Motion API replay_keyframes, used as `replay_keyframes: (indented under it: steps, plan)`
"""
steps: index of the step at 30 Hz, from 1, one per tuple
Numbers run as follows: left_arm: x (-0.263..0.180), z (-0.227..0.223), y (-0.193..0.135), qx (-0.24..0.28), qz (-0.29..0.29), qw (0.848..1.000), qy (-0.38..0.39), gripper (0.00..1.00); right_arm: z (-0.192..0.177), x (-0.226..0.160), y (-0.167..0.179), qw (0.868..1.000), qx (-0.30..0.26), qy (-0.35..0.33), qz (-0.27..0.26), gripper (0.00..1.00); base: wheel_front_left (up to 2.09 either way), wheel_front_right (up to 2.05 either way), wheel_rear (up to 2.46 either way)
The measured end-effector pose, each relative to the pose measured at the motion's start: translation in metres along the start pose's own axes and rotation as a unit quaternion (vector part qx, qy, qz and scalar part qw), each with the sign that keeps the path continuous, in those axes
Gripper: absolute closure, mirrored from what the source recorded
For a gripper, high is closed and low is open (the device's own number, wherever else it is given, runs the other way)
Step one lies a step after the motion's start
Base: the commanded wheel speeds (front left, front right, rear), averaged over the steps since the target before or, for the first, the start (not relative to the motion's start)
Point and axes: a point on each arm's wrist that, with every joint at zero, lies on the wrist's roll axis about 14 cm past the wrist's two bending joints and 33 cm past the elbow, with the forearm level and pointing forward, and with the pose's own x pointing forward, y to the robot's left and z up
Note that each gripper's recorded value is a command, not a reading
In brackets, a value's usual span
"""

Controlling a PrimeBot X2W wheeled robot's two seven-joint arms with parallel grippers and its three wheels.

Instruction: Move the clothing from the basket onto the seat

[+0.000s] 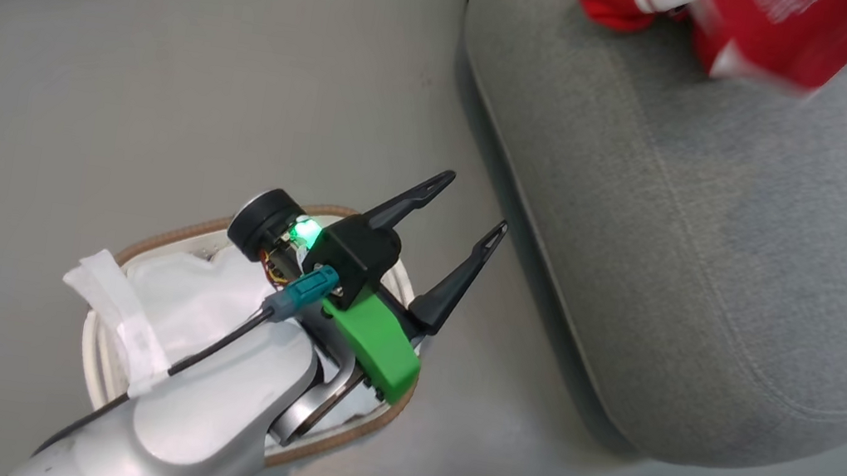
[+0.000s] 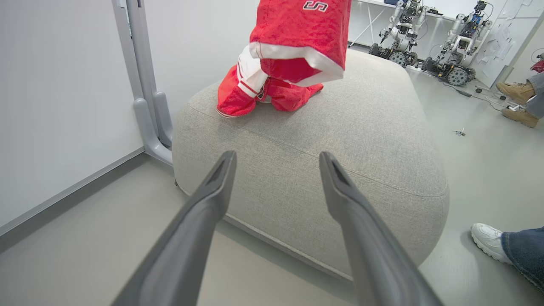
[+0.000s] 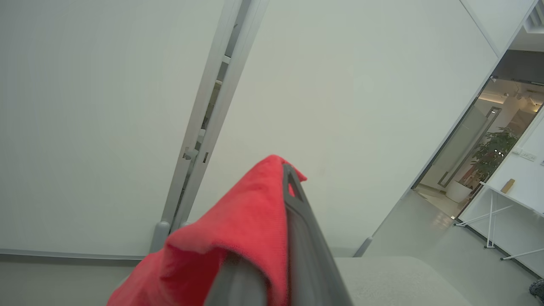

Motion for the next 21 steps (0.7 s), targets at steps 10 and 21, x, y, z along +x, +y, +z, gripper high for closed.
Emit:
replay_keyframes:
  steps: [10, 21]
  plan:
    - [-0.01, -0.005, 0.032, 0.0, 0.018, 1.0, -0.015, 0.0, -0.054, 0.058, -0.038, 0.994, 0.009, 0.089, -0.071, 1.0, 0.0, 0.0, 0.0]
    - [-0.032, -0.042, 0.073, -0.014, 0.07, 0.997, 0.018, 0.0, -0.252, 0.012, 0.073, 0.96, 0.083, 0.267, -0.029, 0.97, 0.0, 0.0, 0.0]
